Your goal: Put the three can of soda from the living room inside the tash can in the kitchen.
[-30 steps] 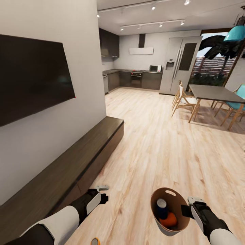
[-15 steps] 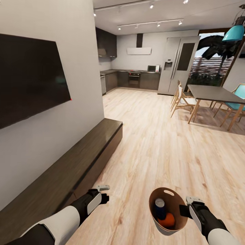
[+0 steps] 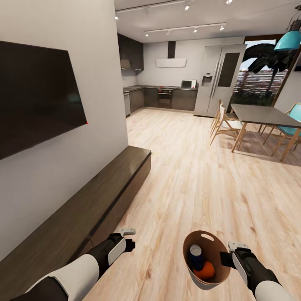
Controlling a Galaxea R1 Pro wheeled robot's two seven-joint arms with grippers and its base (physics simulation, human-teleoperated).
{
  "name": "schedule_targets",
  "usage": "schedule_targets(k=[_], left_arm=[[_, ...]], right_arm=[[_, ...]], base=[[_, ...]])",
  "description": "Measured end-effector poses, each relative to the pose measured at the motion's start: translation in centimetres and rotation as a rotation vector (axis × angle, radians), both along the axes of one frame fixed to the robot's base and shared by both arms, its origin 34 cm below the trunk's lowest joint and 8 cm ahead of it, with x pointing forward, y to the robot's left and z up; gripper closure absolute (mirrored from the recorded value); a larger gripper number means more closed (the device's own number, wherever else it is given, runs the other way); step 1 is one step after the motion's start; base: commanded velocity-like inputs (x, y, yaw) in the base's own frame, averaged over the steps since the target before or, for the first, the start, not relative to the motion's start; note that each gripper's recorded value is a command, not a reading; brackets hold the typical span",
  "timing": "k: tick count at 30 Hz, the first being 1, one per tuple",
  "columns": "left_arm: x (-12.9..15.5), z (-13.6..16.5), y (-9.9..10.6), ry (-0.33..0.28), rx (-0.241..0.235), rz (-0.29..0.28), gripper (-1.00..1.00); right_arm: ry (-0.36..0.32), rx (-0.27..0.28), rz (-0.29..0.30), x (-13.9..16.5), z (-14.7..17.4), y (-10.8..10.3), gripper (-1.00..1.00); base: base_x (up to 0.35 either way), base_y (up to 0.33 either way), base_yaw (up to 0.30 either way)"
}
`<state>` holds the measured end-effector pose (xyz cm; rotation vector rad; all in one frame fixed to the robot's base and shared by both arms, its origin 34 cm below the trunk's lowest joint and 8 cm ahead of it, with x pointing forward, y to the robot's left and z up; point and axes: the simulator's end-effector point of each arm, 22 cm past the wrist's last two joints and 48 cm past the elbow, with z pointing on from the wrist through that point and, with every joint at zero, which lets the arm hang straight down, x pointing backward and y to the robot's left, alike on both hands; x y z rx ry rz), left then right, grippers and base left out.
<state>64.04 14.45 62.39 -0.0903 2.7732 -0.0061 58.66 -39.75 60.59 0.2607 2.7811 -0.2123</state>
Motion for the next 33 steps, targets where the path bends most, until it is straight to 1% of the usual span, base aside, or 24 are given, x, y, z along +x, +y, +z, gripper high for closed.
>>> schedule_targets(k=[8, 27, 31, 33], left_arm=[[0.02, 0.03, -0.09, -0.002, 0.000, -0.004, -1.00], [0.00, 0.02, -0.14, -0.001, -0.001, -0.004, -1.00], [-0.11, -0.18, -0.08, 0.004, 0.001, -0.004, -1.00], [-0.21, -0.34, -0.08, 0.007, 0.000, -0.004, -1.00]], right_arm=[[0.000, 0.000, 0.000, 0.01, 0.01, 0.01, 1.00], [0.003, 0.005, 0.003, -0.04, -0.08, 0.28, 1.00], [0.017, 0.014, 0.003, -0.31, -0.38, 0.77, 1.00], [0.040, 0.017, 0.004, -0.83, -0.70, 0.97, 1.00]], base=[[0.102, 0.000, 0.000], [0.004, 0.000, 0.000], [0.000, 0.000, 0.000], [0.000, 0.000, 0.000]])
